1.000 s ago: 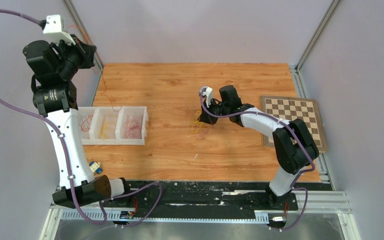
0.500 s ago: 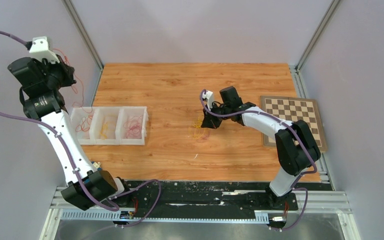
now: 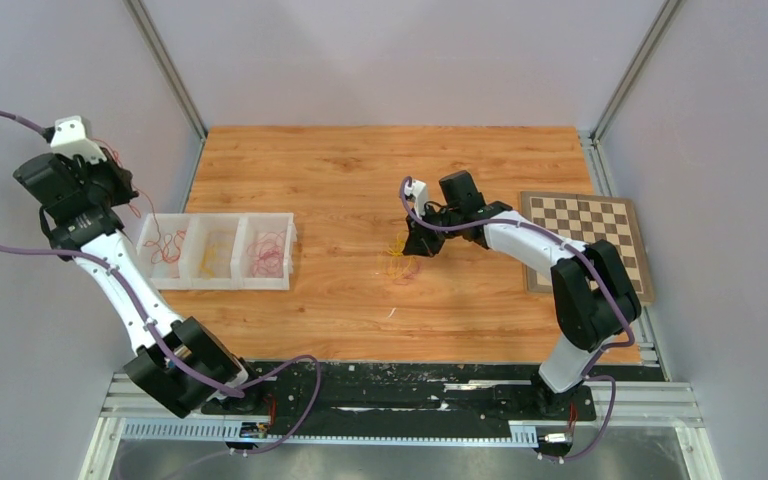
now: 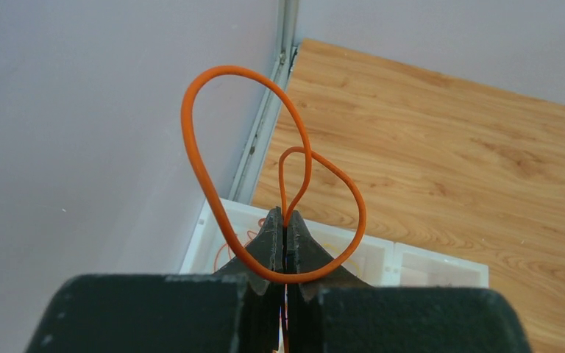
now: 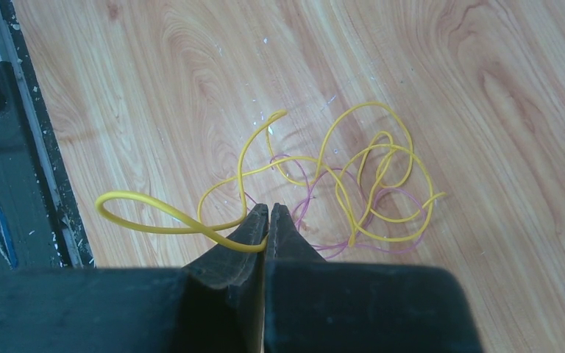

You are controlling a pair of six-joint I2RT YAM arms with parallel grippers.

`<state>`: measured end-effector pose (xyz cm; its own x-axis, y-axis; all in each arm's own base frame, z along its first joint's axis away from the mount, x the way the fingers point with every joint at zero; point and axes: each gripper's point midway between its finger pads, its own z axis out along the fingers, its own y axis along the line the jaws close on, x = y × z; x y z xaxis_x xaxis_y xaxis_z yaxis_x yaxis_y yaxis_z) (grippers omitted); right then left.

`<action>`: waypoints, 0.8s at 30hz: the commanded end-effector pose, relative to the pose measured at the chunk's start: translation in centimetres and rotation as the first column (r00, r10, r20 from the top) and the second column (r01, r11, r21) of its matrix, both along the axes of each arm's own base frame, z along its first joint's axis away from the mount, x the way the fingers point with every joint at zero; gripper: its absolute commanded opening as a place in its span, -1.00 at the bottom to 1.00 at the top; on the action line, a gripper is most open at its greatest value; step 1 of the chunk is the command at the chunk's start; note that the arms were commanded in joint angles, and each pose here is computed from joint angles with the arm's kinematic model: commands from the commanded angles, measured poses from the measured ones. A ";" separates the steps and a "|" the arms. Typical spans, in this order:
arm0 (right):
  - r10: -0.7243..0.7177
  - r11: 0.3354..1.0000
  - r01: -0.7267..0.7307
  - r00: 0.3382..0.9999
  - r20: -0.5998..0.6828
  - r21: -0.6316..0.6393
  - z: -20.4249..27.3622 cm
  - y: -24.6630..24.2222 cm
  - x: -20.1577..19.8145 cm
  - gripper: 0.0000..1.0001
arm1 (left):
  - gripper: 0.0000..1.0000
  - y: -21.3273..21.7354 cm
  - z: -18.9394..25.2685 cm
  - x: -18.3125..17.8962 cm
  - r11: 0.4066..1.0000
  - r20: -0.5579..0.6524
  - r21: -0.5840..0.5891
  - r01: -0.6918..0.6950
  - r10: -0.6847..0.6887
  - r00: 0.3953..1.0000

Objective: Untangle the cables

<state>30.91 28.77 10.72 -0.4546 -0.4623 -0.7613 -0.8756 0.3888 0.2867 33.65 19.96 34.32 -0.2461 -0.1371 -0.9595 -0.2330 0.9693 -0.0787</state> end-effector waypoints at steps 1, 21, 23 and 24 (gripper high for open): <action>0.021 0.999 -0.022 0.999 0.026 0.026 1.4 0.6 0.8 -1.00 | -1.00 0.2 1.6 0.2 0.989 0.079 0.133 0.061 -0.072 0.994; 0.024 1.000 -0.024 1.000 -0.012 0.009 0.6 0.6 0.7 -1.00 | -1.00 5.1 -15.8 0.9 0.952 -0.335 0.228 0.205 -0.121 0.934; 0.024 1.000 -0.023 1.000 -0.019 0.005 0.4 0.6 0.7 -1.00 | -1.00 4.8 -17.7 0.9 0.952 -0.368 0.192 0.238 -0.155 0.917; 0.024 1.000 -0.024 1.000 -0.020 0.005 0.3 0.6 0.7 -1.00 | -1.00 4.6 -18.3 0.9 0.952 -0.373 0.176 0.252 -0.172 0.912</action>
